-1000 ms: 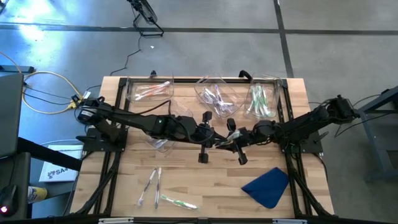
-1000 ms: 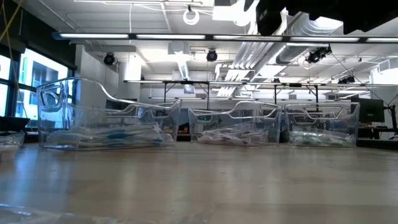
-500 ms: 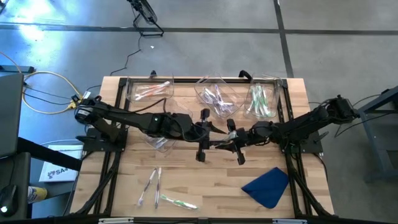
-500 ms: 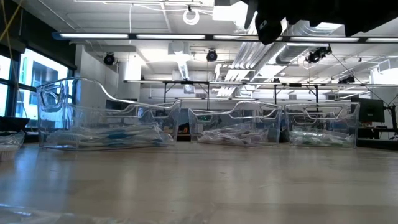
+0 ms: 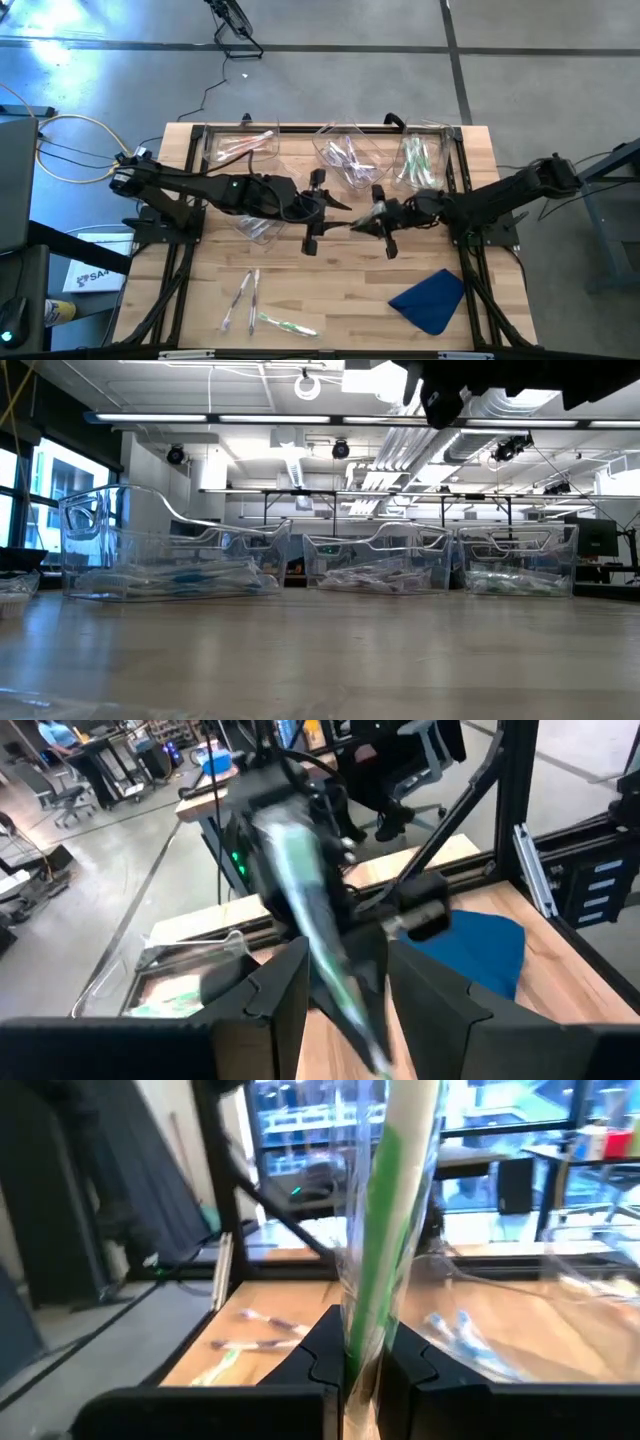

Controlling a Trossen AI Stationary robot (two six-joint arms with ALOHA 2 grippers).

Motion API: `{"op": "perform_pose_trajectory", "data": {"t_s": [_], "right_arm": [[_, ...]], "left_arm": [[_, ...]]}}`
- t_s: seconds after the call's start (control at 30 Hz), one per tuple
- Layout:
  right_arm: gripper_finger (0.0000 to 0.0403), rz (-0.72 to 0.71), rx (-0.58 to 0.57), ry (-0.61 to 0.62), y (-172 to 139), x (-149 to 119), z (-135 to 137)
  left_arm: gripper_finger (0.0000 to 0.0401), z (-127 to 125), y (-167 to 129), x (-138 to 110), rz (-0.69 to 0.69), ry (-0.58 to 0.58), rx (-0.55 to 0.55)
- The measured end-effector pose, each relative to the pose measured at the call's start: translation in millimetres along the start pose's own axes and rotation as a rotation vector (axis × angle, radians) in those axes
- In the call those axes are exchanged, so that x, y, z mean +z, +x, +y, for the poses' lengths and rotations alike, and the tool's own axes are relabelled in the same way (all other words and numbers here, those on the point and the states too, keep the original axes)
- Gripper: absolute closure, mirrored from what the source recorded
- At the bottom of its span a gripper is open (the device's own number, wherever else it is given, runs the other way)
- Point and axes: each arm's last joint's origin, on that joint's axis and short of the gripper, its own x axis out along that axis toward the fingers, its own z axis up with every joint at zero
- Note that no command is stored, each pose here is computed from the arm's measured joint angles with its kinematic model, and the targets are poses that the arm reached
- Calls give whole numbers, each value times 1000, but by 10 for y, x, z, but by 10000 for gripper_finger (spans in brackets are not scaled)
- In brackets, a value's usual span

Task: Pick & Place Toothbrushes
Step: Put the green toothbrush into the top right transparent bin

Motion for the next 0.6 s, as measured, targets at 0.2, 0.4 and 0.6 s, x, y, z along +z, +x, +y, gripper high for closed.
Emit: {"op": "perform_pose_trajectory", "data": {"t_s": [0.2, 0.4, 0.6], "right_arm": [[387, 65, -127, 53, -194, 91, -81], [387, 99, -234, 56, -440, 197, -100], [387, 121, -461, 60, -745, 276, -185]], "left_arm": [[265, -5, 0, -29, 29, 17, -1], [265, -4, -1, -26, 28, 31, 2], [265, -10, -1, -51, 53, 36, -5]]}}
